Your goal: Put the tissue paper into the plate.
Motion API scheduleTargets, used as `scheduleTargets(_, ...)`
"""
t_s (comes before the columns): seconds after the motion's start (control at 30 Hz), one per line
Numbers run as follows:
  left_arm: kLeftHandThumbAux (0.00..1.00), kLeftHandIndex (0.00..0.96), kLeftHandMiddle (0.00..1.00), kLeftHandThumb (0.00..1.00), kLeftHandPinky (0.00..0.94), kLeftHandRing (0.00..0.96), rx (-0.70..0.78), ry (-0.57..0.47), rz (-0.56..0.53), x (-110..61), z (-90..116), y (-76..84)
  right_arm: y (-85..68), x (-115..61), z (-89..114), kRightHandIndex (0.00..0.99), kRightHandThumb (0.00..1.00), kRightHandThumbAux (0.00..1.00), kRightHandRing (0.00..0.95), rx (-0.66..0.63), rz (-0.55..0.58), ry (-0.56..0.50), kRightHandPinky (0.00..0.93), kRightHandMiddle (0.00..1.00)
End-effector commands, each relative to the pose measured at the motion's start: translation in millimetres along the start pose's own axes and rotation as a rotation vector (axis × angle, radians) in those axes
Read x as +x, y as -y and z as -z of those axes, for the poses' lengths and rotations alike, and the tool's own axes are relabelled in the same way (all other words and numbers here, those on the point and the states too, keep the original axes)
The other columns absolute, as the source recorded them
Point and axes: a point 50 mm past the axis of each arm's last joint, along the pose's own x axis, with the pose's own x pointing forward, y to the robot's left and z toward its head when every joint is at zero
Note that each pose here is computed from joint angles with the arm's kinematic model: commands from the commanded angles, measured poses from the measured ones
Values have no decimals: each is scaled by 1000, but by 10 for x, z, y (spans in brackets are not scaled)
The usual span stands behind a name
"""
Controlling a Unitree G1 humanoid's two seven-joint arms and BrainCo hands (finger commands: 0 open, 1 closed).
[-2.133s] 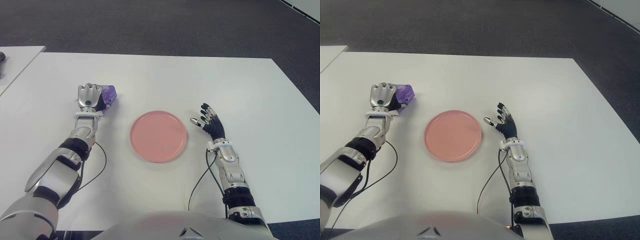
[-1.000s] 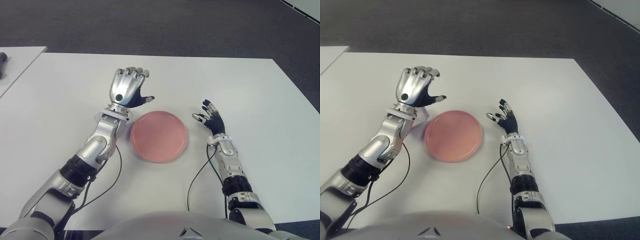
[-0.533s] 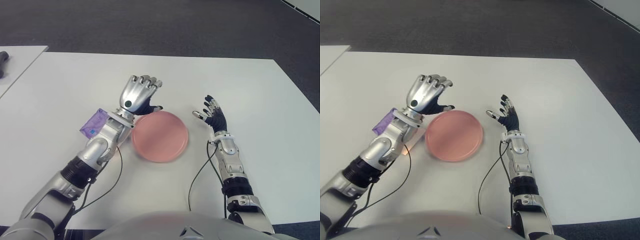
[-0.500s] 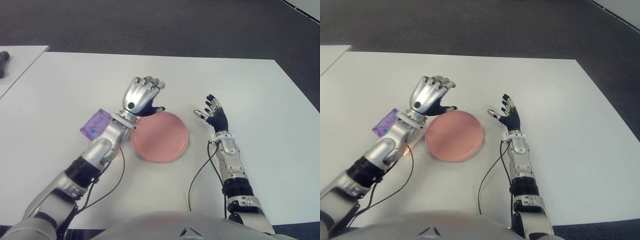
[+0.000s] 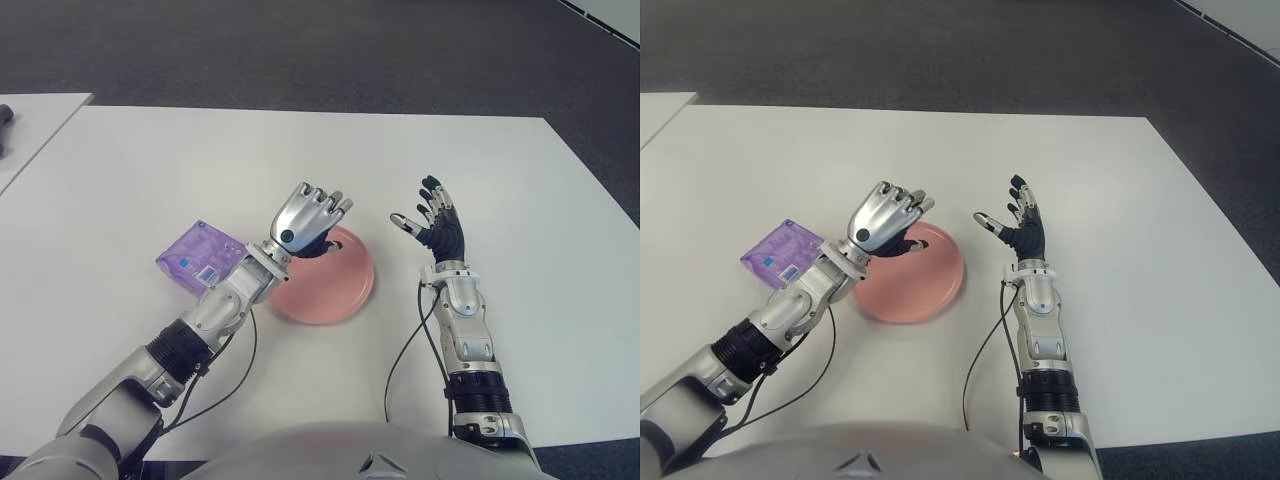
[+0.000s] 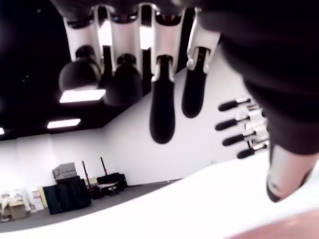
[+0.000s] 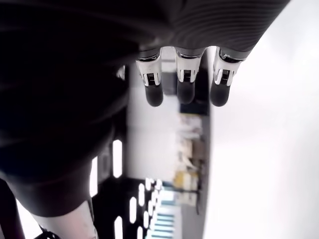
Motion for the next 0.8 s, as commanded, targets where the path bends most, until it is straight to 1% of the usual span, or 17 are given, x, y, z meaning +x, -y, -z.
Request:
scheduleTargets(0.03, 663, 407, 551, 855, 836, 818, 6, 14, 59, -79, -22, 87, -13, 4, 3, 33, 1, 838, 37, 13, -11, -28, 127, 45)
scheduleTargets(0.13, 660, 414, 560, 857, 830, 820, 12, 8, 47, -96, -5, 84, -13, 0, -2, 33, 0, 838, 38, 13, -12, -30, 132, 46)
scheduleTargets(0.2, 657, 436, 519, 858, 825, 821, 25, -1, 36, -104, 11, 77, -12, -1, -3, 33, 0, 838, 39, 13, -12, -31, 134, 47)
scheduleTargets(0.3, 656, 443, 500, 856, 826, 816, 43, -15, 29, -112, 27, 68, -11, -1, -5, 33, 0, 838, 39, 13, -12, -32, 134, 47)
scheduleTargets(0.57, 654, 445, 492, 852, 850, 800, 80, -126, 101, -140, 109, 32, -14, -4, -4, 33, 0, 838, 39, 13, -12, -33, 135, 47)
scheduleTargets(0.73, 655, 444, 491, 851, 832, 784, 88, -203, 153, -133, 238, -95, -14, -4, -4, 33, 0, 839, 39, 13, -12, -33, 135, 47)
scheduleTargets(0.77, 657, 441, 490, 848, 795, 759, 89, -215, 163, -131, 259, -124, -14, -3, -4, 33, 0, 839, 39, 13, -12, -33, 135, 47)
scheduleTargets(0.8, 658, 439, 489, 846, 771, 743, 91, -253, 206, -136, 318, -226, -14, -3, -4, 33, 0, 839, 39, 13, -12, -33, 135, 47)
